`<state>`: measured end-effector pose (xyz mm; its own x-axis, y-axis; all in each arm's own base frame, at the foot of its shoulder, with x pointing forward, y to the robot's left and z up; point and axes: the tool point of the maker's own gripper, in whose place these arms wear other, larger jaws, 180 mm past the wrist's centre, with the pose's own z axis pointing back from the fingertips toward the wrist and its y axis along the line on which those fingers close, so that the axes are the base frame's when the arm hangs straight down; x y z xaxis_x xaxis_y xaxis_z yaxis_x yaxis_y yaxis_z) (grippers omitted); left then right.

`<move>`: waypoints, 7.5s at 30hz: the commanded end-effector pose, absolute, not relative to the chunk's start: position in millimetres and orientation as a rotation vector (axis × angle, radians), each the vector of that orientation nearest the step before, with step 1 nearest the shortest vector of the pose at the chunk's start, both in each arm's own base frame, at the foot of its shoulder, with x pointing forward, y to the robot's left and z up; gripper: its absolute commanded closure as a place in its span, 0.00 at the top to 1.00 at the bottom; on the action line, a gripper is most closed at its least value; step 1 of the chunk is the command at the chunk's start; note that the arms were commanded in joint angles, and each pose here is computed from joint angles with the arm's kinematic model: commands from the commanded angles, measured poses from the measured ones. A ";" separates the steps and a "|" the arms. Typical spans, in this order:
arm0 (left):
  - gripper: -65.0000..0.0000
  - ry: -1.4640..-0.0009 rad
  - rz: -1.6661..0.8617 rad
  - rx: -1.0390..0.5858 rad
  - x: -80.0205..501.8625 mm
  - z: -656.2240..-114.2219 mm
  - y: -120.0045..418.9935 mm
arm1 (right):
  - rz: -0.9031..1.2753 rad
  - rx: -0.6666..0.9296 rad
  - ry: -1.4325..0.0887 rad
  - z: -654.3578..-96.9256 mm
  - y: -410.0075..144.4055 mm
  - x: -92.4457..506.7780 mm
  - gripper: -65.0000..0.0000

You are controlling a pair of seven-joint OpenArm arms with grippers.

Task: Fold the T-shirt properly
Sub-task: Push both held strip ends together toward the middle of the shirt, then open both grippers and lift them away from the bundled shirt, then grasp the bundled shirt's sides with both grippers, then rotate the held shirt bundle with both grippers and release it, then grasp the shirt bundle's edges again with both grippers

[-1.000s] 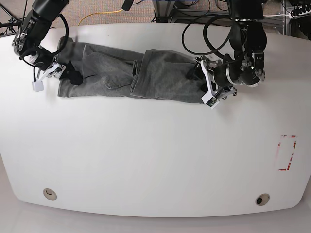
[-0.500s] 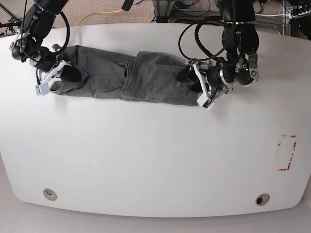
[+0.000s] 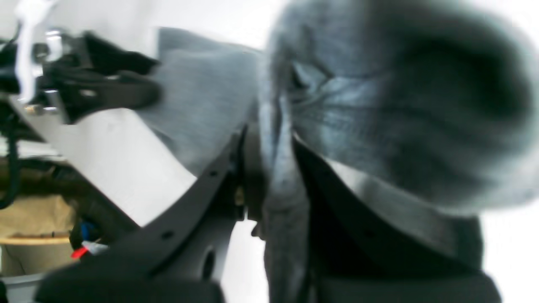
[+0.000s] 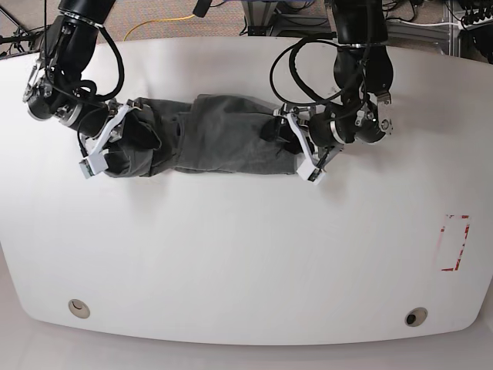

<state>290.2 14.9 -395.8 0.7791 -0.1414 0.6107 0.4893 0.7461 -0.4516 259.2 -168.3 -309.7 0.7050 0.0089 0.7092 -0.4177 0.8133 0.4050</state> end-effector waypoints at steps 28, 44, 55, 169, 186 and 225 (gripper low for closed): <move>0.58 -0.569 -0.292 -0.693 298.6 -397.4 -3.3 | 0.332 0.865 -0.824 -293.6 -53.9 289.9 0.00; 0.58 -0.607 -0.311 -0.696 310.1 -386.0 -4.0 | 0.412 0.891 -0.826 -289.7 -26.7 289.9 1.00; 0.58 -0.901 -0.326 -0.790 330.7 -312.4 39.1 | 0.425 0.841 -0.886 -279.1 -56.5 280.2 1.00; 0.58 -0.973 -0.641 -0.500 447.9 -313.8 -41.6 | 0.614 0.327 -0.739 -375.0 -81.1 285.4 0.29; 0.59 -1.020 -0.692 -0.209 395.5 -272.0 72.6 | 0.616 0.249 -0.835 -327.6 -92.5 340.4 0.67; 0.59 -0.849 -0.567 -0.355 295.5 -329.1 32.8 | 0.579 0.427 -0.814 -320.5 -37.4 418.3 0.70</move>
<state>288.8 37.4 -341.9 0.5619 -0.3465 0.7511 0.5943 0.8007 -0.0752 404.2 -38.4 -342.5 0.5982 0.3355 0.7278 -0.6222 0.7667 0.1579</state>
